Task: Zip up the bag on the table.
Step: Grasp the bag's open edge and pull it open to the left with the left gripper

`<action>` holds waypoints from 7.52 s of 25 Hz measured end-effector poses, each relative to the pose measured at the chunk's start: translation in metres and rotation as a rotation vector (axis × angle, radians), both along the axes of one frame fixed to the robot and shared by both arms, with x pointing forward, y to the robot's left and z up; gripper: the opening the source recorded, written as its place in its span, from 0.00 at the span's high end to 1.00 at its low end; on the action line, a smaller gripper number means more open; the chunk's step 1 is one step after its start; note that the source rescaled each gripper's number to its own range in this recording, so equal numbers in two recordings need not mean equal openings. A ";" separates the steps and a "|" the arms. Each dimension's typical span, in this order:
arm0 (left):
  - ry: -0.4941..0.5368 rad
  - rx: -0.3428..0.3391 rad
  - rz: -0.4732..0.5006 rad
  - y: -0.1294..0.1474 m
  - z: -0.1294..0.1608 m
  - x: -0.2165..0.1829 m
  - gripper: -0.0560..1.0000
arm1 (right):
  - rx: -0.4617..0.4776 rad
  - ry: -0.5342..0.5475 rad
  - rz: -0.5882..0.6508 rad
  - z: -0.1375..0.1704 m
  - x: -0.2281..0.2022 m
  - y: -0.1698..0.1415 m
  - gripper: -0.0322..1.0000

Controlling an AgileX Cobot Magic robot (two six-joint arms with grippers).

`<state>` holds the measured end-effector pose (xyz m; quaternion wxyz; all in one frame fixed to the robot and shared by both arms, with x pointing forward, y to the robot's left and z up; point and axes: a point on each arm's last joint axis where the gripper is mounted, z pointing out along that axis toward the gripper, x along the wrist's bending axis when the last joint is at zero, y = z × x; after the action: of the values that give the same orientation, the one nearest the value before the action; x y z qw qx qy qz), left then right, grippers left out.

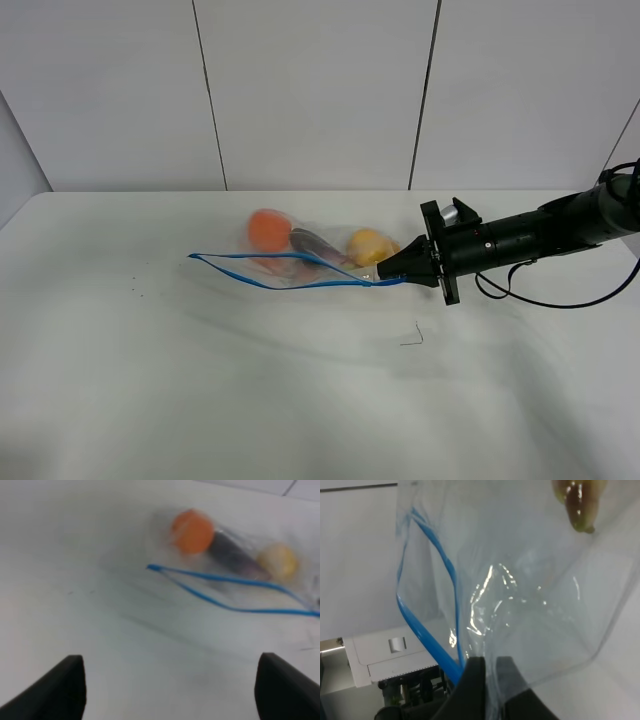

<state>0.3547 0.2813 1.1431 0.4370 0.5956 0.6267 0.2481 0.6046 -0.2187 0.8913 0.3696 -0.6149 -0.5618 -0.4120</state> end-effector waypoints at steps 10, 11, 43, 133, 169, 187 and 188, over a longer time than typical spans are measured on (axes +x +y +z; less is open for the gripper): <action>0.241 -0.107 -0.111 -0.021 -0.058 0.104 0.00 | 0.000 0.000 0.000 0.000 0.000 0.000 0.97; 0.259 -0.105 -0.132 -0.026 -0.065 0.110 0.00 | 0.000 0.000 0.000 0.000 0.000 0.000 0.97; -0.776 1.148 -0.964 -0.221 -0.132 0.130 0.00 | 0.000 0.000 0.000 0.000 0.000 0.000 0.97; -0.874 1.148 -0.973 -0.272 -0.236 0.127 0.95 | -0.015 0.000 0.018 -0.001 -0.002 0.000 0.97; -0.558 1.418 -0.560 -0.105 -0.256 0.185 0.95 | -0.005 0.002 -0.007 0.000 0.001 0.000 0.97; -0.430 1.416 -0.515 -0.079 -0.261 0.193 0.79 | -0.011 0.003 0.003 -0.001 0.000 0.000 0.97; -0.405 1.413 -0.516 -0.077 -0.262 0.193 0.67 | -0.013 0.003 0.005 -0.001 0.000 -0.001 0.97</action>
<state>0.5473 0.2038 0.8809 0.1038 0.8028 0.0697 0.5830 0.6041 -0.2195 0.8902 0.3673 -0.6166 -0.5654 -0.4065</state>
